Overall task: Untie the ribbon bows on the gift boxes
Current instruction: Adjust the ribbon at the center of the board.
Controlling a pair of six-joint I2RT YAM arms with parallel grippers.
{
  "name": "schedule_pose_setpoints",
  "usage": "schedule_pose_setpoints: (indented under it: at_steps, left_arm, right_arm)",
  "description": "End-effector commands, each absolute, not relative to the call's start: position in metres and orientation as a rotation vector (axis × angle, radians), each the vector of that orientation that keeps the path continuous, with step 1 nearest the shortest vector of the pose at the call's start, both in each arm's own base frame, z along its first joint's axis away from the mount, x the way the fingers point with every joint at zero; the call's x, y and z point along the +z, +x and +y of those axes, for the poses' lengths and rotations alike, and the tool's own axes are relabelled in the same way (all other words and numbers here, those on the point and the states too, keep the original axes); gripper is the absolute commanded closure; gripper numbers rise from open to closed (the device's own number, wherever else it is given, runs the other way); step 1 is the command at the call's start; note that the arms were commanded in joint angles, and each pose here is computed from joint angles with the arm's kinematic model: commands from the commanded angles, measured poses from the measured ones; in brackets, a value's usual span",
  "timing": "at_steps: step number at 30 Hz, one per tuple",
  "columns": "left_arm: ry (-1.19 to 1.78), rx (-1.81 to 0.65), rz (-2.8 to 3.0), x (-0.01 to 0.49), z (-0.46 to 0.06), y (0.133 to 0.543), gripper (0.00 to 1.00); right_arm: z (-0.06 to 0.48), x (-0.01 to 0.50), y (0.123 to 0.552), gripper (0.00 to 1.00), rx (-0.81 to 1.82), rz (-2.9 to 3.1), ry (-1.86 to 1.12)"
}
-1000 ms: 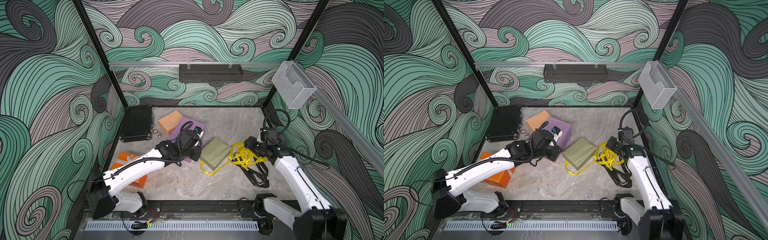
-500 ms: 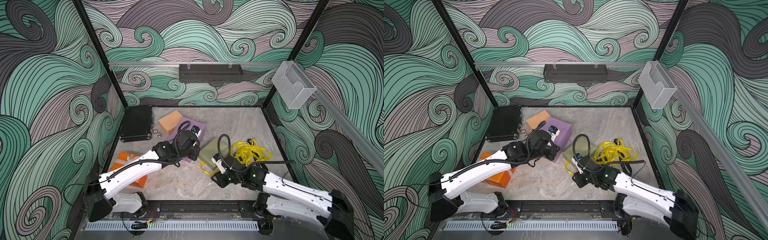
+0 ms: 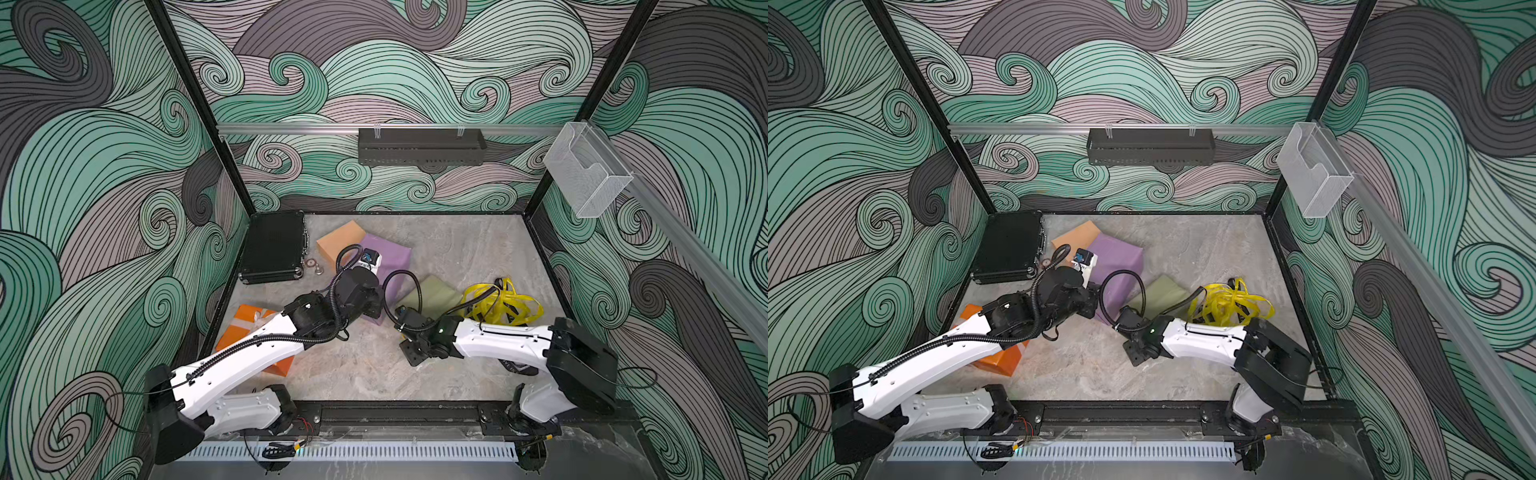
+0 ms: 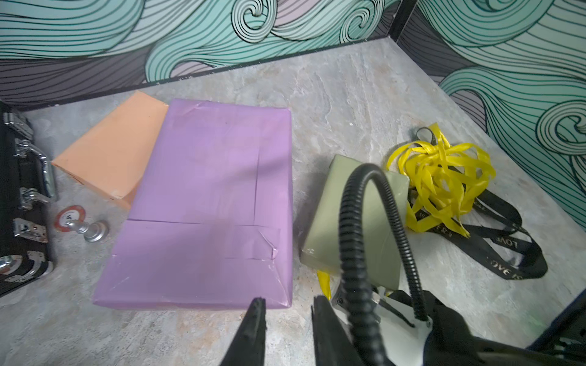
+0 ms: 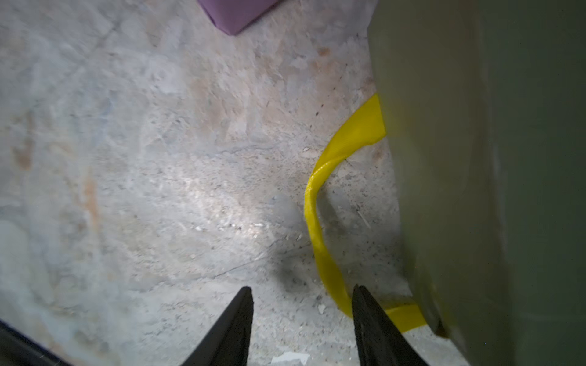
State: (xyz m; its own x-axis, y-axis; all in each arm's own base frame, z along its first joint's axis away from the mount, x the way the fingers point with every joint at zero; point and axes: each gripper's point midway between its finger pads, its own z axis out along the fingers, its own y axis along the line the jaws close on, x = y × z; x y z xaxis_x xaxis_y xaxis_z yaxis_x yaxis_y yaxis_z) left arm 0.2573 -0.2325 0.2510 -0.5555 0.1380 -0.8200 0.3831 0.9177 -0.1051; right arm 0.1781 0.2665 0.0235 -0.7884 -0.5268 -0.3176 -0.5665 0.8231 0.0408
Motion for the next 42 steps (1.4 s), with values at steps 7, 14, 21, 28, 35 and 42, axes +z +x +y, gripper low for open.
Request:
schedule_pose_setpoints:
  at_steps: [7, 14, 21, 28, 35, 42]
  left_arm:
    - [0.161, -0.323, 2.004, 0.288, -0.197, 0.264, 0.72]
    - [0.107, -0.335, 1.958, 0.295, -0.186, 0.262, 0.71]
    - [0.096, -0.336, 1.956, 0.295, -0.185, 0.262, 0.71]
    - [0.091, -0.338, 1.954, 0.295, -0.184, 0.262, 0.71]
    - [0.086, -0.34, 1.95, 0.296, -0.183, 0.261, 0.71]
    - [0.068, -0.33, 1.94, 0.299, -0.179, 0.261, 0.68]
  right_arm:
    - [0.276, 0.004, 0.183, 0.82, 0.242, 2.801, -0.86]
    - [0.29, 0.068, 0.187, 1.0, 0.428, 2.622, -0.838]
    - [0.29, 0.211, 0.209, 1.0, 0.719, 2.29, -0.719]
    - [0.274, 0.303, 0.207, 1.0, 0.801, 2.115, -0.706]
    - [0.182, 0.355, 0.242, 1.0, 0.579, 2.033, -0.339]
    - [0.057, 0.289, 0.289, 1.0, 0.169, 2.221, 0.178]
